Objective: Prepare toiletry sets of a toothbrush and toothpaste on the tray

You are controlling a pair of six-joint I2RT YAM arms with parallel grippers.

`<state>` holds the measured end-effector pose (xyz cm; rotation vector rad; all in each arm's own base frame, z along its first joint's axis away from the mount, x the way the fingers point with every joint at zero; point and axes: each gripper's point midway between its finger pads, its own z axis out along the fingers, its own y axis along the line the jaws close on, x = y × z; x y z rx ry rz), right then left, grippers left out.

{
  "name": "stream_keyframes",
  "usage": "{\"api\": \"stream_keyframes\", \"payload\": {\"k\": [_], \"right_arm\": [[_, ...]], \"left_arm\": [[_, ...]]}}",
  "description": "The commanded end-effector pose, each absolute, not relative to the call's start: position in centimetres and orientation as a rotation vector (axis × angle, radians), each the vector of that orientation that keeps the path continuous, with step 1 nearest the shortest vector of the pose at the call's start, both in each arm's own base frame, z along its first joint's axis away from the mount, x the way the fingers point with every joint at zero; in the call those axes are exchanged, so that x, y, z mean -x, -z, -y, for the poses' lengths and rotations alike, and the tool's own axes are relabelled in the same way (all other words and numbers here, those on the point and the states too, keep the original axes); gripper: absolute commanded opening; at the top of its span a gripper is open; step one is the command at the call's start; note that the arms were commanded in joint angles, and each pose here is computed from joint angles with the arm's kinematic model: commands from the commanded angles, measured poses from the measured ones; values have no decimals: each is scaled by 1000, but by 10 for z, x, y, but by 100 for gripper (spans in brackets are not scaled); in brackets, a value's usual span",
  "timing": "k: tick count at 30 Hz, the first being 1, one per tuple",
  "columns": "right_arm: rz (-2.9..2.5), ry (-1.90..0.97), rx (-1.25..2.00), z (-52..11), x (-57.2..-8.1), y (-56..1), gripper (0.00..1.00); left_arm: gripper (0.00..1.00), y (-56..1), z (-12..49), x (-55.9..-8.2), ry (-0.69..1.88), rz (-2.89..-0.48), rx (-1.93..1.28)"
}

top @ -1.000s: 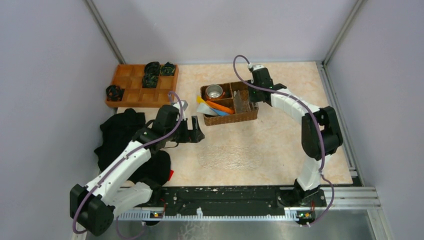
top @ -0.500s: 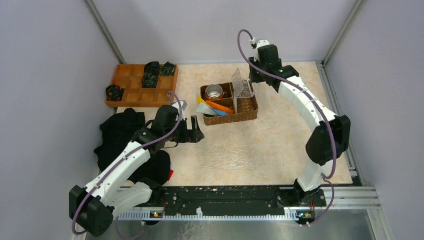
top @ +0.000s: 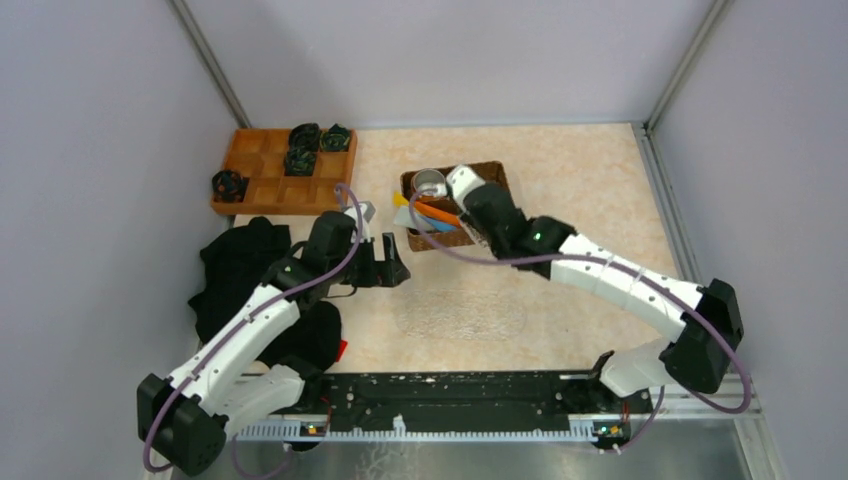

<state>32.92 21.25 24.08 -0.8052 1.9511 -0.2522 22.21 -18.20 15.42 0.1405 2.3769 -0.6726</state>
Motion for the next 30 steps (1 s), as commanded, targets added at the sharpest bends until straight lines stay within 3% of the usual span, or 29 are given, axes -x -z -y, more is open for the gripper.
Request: {"api": "stream_keyframes", "payload": {"k": [1,13,22,30], "right_arm": [[-1723,560,693,-185,-311,-284,0],[-1381,672,765,-223,-226,-272,0],[-1271,714,999,-268,-180,-218,0],[-1146,926,1197,-285,-156,-173,0]], "left_arm": [[99,-154,177,-215,669,-2388,-135],[99,-155,157,-216,543,-2478,22],[99,-191,141,-210,554,-2408,104],[99,-200,129,-195,541,-2385,111]]}}
